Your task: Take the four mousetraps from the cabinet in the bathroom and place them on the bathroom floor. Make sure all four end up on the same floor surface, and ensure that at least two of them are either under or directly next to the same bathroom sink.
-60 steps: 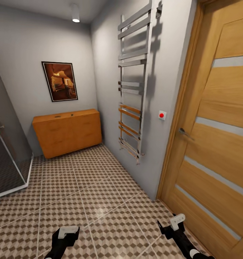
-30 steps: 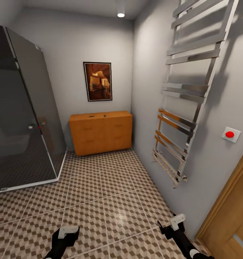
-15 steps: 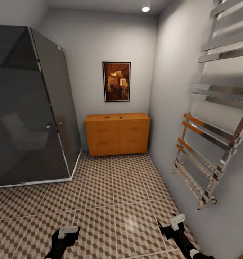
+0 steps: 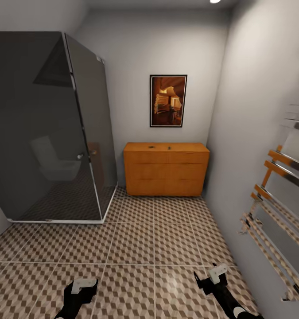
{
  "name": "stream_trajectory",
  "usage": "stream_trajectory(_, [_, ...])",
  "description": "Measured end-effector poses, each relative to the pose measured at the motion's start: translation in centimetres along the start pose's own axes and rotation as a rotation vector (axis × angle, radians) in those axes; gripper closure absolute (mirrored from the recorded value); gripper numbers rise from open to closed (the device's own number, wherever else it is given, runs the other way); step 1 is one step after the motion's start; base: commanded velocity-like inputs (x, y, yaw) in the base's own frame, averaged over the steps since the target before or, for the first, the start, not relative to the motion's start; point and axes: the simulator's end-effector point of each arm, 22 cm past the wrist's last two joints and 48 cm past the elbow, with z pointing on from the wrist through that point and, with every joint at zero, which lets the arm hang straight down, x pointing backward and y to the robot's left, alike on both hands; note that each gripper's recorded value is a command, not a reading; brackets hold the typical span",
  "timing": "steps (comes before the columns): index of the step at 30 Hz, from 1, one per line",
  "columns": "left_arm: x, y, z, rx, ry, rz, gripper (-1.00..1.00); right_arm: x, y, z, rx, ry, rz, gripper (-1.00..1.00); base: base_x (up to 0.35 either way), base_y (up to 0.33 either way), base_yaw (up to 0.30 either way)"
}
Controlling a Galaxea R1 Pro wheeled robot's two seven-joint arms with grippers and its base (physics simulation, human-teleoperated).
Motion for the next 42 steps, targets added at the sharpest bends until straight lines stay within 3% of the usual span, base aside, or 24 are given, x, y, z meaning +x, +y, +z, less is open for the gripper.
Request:
stream_trajectory(19, [-0.03, 0.04, 0.01, 0.000, 0.000, 0.000, -1.00, 0.01, -0.01, 0.00, 0.000, 0.000, 0.000, -1.00, 0.330, 0.000, 0.216])
stream_trajectory(28, [-0.09, 0.03, 0.00, 0.000, -0.001, 0.000, -1.00, -0.05, -0.04, -0.02, 0.000, -0.001, 0.000, -1.00, 0.330, 0.000, -0.031])
stream_trajectory(42, [-0.82, 0.03, -0.08, 0.000, -0.016, -0.001, -1.00, -0.77, -0.31, -0.09, 0.004, -0.015, -0.003, -1.00, 0.329, 0.000, -0.200])
